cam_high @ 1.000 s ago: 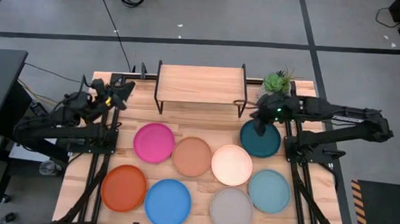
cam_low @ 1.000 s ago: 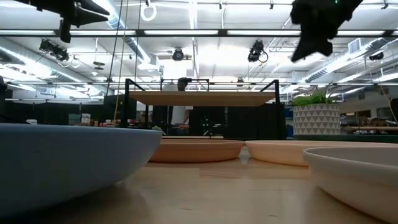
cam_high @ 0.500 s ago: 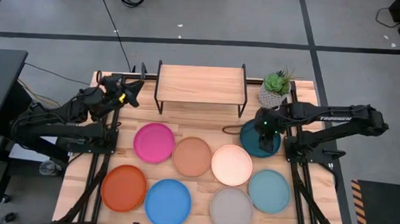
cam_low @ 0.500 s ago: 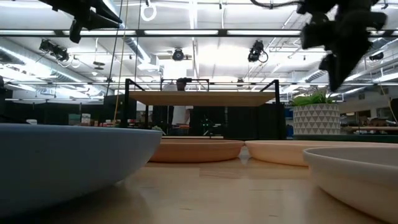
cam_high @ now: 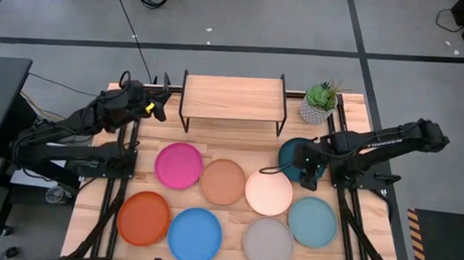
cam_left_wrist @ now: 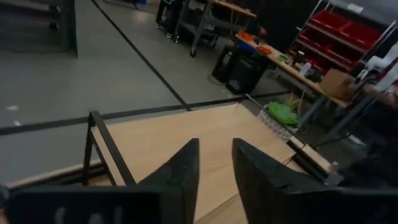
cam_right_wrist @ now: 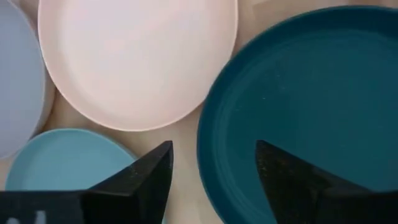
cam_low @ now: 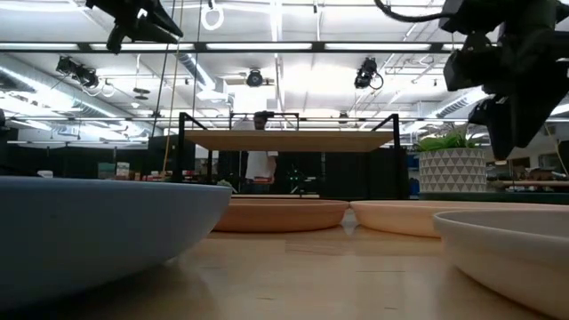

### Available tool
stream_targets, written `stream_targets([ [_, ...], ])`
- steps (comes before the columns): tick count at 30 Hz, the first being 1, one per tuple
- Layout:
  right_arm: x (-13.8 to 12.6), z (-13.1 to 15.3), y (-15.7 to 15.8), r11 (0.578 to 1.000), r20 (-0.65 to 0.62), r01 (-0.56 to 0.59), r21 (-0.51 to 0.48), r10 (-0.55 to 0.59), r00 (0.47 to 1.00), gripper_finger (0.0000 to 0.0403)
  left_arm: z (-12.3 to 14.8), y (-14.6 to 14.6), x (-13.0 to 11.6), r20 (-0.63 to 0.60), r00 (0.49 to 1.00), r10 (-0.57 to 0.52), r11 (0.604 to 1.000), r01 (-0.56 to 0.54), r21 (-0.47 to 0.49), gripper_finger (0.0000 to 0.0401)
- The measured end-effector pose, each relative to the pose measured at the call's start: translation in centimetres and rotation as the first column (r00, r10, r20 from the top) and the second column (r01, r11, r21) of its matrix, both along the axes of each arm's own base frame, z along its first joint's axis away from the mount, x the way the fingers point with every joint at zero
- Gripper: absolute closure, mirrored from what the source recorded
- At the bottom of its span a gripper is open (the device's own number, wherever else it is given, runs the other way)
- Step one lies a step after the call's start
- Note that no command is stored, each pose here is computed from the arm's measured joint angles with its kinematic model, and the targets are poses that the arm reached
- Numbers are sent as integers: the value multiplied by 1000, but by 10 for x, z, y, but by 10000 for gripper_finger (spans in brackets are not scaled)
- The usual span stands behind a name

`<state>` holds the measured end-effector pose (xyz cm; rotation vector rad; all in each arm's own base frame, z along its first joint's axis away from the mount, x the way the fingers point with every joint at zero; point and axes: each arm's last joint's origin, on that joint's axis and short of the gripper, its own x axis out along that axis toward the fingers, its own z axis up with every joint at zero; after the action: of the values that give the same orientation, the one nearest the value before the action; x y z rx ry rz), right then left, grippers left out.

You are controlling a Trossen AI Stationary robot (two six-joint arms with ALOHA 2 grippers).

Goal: Place and stack plates onto a shelf
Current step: Put the dark blue plate on the shelf

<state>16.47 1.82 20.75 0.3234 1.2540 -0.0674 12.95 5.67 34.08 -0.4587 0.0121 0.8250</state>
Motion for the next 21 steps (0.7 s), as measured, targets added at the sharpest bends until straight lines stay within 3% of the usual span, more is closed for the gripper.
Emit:
stream_targets([
  [8, 5, -10, 25, 987, -31, -140, -78, 138, 990, 195, 7, 5, 7, -132, 991, -9, 993, 24, 116, 201],
  [21, 16, -45, 49, 951, -191, -149, -272, 99, 977, 199, 7, 5, 6, -183, 983, -11, 985, 42, 168, 193],
])
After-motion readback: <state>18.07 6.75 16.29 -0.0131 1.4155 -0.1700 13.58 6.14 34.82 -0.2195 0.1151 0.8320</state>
